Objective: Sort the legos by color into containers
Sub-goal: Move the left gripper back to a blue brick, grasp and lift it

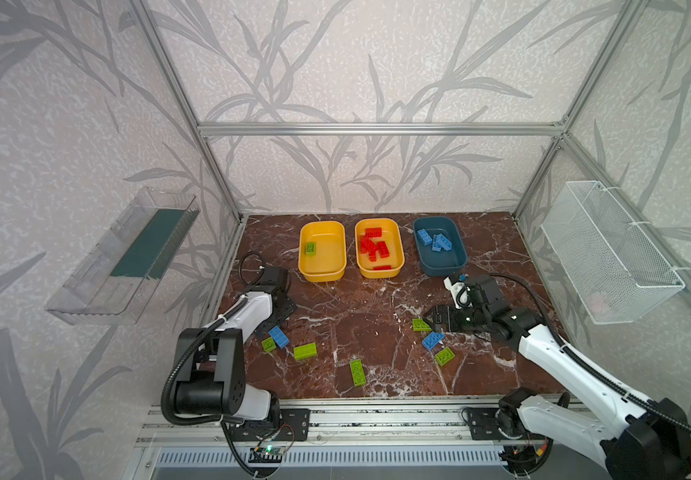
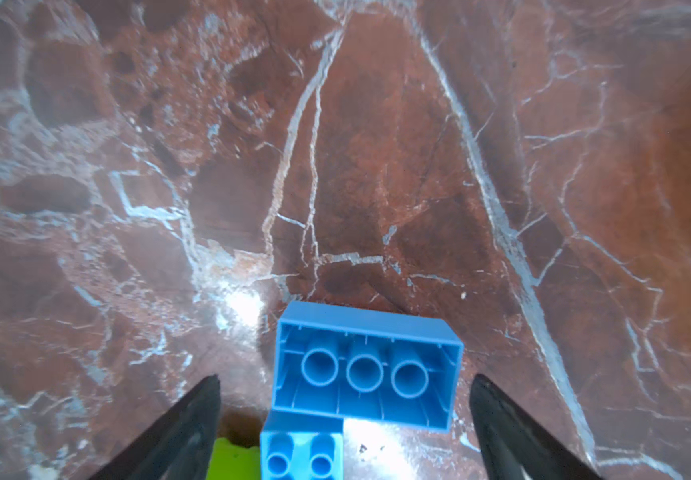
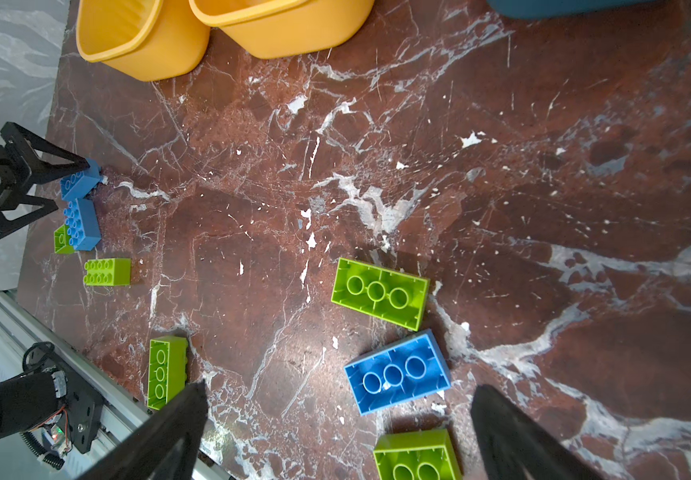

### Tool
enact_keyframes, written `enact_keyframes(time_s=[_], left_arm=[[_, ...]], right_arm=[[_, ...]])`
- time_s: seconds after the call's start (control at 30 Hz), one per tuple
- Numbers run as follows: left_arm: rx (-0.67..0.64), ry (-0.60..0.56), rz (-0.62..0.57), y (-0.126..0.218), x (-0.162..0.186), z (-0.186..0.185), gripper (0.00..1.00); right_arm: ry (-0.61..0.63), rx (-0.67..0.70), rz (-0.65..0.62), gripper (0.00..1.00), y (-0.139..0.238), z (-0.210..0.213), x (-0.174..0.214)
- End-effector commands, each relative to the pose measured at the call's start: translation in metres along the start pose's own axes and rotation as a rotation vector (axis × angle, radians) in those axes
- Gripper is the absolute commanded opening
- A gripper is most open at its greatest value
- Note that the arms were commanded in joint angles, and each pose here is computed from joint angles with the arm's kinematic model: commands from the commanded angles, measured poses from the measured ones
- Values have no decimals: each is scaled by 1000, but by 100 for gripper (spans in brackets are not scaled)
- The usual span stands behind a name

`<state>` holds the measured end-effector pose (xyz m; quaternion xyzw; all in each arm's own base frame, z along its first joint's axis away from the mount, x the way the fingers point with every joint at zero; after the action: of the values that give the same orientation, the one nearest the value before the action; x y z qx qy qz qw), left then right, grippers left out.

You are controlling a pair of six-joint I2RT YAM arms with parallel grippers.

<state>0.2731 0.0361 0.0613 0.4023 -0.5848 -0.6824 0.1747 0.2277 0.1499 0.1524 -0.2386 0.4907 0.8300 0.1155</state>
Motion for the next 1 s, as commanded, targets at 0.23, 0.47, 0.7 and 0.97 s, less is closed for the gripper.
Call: enact_keyframes(time_s=[0.23,0.47,0.7,0.97], left_arm=[[0,-18,43,-11,-7,-16,62],[-22,-36,67,-13,-5,-18,43],[23,-235,-59,52,-3,-71,39],[285,-459,-115,131,28,-197,40]], right_arm=[[33,16,-16,99,4,-6,4],[31,18,-32,99,13,-5,4],[15,22,-71,99,29,-3,4],[-7,30,-120,99,48,-2,6]])
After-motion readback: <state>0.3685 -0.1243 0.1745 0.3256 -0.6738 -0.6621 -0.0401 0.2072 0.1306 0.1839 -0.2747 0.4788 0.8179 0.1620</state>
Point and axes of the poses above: each gripper's point midway between its finger pads, its own y axis back along the fingers, its own z axis along the line the jaws close on, x = y × z, the point moved 3 cm from there along y, back along the fingers, and after that the axes turned 3 degrees about y, right-handed, at the moved point
